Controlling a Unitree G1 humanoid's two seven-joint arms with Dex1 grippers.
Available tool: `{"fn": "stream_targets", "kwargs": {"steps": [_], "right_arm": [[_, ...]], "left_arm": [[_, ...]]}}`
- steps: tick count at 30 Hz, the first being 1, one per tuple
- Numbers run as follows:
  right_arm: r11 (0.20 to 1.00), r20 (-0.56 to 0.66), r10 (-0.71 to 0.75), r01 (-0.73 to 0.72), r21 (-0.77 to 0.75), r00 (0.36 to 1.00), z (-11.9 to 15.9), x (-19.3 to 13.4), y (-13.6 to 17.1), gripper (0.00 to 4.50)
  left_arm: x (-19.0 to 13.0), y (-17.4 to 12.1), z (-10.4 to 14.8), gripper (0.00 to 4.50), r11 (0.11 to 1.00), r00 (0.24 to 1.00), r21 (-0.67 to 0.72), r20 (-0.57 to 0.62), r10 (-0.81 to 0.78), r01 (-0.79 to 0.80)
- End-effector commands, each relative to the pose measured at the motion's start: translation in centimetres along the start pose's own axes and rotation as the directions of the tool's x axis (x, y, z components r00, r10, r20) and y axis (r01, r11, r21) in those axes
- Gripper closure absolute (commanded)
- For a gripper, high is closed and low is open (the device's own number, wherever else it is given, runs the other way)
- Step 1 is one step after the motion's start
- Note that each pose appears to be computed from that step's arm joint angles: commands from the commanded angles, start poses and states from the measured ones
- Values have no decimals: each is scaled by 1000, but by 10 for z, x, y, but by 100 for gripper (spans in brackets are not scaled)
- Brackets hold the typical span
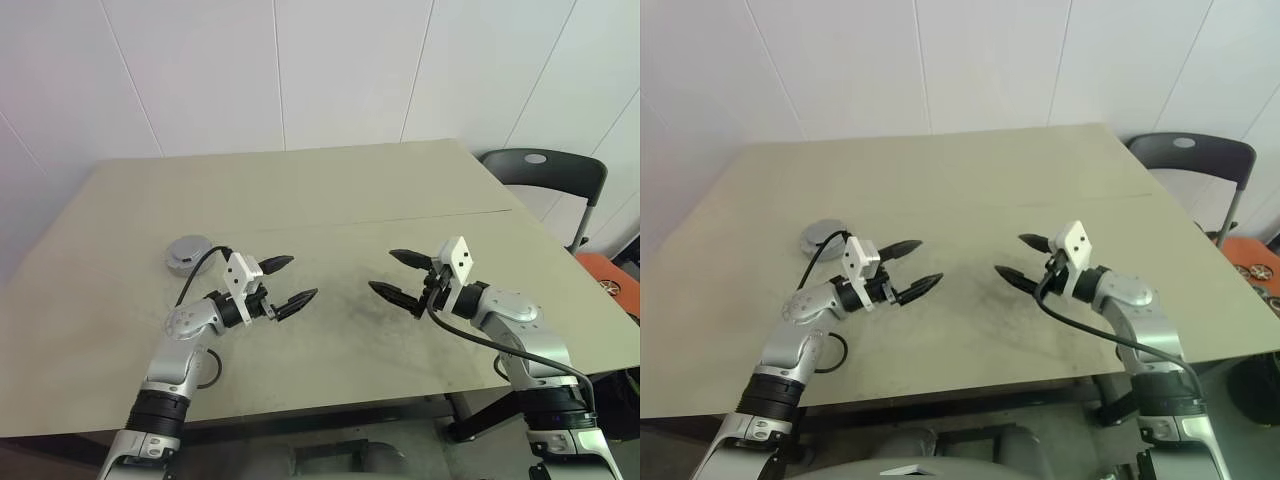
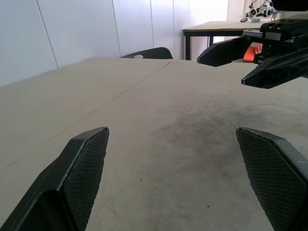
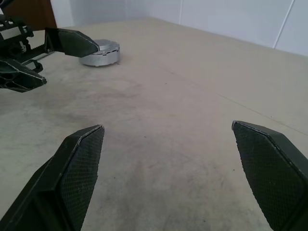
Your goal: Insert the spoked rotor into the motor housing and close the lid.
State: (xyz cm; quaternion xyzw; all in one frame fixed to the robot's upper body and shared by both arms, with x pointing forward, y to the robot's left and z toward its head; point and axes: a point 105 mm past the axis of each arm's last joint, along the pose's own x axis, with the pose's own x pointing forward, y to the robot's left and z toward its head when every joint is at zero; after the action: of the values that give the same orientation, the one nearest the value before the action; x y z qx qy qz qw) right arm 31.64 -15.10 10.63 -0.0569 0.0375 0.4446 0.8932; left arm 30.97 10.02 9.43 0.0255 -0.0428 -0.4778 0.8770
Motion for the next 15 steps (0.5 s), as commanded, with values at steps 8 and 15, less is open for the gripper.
{"fn": "stream_targets", "kwargs": {"steps": [8, 15], "right_arm": [[999, 24, -2, 3, -40, 1000, 8, 1, -1, 5], [999, 24, -4, 5, -43, 1000, 8, 2, -2, 5]], "left_arm": [[4, -1, 9, 0, 999, 999, 35, 30, -15, 14], [5, 0, 8, 0, 999, 999, 36, 30, -14, 13]]}}
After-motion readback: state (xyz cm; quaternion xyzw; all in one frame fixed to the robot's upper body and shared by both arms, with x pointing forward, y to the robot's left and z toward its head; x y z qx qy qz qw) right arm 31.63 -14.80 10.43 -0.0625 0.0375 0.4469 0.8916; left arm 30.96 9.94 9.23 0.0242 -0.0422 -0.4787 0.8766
